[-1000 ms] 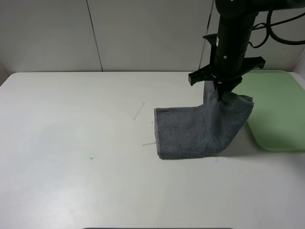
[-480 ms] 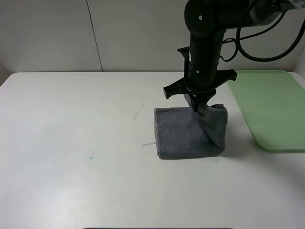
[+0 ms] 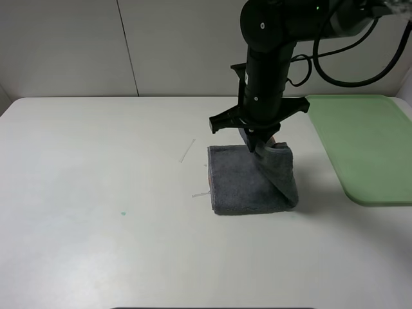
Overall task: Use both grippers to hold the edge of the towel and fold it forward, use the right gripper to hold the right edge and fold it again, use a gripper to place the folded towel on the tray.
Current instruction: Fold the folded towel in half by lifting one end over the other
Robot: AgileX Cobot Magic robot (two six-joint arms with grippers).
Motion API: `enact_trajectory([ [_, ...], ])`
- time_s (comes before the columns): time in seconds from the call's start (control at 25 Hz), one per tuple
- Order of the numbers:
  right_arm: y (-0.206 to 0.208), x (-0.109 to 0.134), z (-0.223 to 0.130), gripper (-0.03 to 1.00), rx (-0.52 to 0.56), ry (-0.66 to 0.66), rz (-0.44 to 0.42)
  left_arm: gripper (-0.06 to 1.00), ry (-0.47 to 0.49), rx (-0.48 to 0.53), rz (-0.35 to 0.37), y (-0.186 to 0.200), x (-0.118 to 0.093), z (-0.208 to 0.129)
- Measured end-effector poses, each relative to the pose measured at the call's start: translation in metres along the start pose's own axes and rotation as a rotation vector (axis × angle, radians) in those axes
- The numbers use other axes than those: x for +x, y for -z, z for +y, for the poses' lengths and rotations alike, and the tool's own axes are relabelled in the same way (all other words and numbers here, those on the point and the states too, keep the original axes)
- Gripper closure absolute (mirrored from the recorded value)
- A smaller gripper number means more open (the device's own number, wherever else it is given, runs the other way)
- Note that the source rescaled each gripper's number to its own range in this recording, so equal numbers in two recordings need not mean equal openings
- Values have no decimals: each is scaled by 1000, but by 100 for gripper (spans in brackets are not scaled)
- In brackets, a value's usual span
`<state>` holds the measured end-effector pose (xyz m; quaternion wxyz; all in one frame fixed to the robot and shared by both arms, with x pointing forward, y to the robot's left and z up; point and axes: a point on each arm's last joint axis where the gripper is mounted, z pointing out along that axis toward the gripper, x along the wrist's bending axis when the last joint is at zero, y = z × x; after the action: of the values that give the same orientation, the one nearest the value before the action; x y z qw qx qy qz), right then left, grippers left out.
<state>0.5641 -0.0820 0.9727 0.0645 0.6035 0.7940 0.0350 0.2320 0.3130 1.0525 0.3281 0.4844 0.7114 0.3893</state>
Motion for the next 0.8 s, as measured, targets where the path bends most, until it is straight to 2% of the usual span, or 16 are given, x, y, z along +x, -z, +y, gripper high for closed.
enact_trajectory([
  [0.12,0,1,0,88,0,-6,6,-6,0,0,0,0,0,0],
  [0.16,0,2,0,85,1,-7,8,-6,0,0,0,0,0,0],
  [0.2,0,2,-1,78,3,-11,14,-6,0,0,0,0,0,0],
  [0.28,0,4,-1,48,5,-23,35,-6,0,0,0,0,0,0],
  [0.32,0,6,0,28,3,-34,56,-6,0,0,0,0,0,0],
  [0.36,1,8,0,15,-1,-48,81,-6,0,0,0,0,0,0],
  [0.4,1,10,0,7,-5,-59,104,-6,0,0,0,0,0,0],
  [0.52,2,16,2,-1,-19,-91,166,-6,0,0,0,0,0,0],
  [0.8,3,16,2,-3,-14,-84,172,-6,0,0,0,0,0,0],
])
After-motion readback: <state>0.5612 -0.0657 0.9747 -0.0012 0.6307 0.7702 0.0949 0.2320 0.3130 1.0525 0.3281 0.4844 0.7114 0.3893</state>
